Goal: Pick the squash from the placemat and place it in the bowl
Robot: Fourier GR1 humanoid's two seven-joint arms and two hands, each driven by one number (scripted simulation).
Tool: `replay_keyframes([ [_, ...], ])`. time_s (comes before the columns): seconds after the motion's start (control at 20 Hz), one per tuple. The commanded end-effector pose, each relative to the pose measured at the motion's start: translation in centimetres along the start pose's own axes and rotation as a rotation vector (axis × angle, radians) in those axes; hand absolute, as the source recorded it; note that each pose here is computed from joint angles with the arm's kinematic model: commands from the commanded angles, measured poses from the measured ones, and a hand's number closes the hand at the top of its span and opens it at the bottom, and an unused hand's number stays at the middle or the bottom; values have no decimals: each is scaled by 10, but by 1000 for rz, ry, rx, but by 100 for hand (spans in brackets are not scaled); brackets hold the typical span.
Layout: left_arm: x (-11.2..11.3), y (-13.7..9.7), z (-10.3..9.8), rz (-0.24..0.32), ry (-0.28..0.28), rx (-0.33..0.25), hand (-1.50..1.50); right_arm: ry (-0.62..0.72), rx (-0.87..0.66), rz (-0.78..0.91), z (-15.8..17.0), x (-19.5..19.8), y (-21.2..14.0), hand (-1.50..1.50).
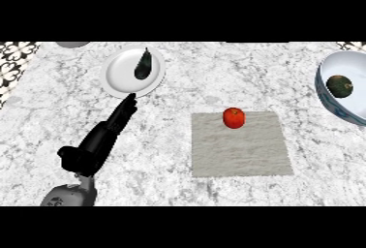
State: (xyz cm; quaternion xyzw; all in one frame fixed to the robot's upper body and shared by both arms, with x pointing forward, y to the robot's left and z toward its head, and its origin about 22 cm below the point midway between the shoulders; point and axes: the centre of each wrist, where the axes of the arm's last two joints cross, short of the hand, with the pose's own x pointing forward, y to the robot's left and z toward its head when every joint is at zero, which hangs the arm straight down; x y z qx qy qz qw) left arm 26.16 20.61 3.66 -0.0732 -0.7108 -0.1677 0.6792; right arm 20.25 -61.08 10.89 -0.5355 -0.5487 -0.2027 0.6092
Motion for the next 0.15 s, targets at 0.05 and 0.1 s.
replay_keyframes([
  [0.05,5,9,-3,2,8,1,0,-8,50,-26,9,-33,-58,-150],
  [0.1,-5,-13,4,6,8,-13,0,-9,47,-39,11,-37,-59,-150],
])
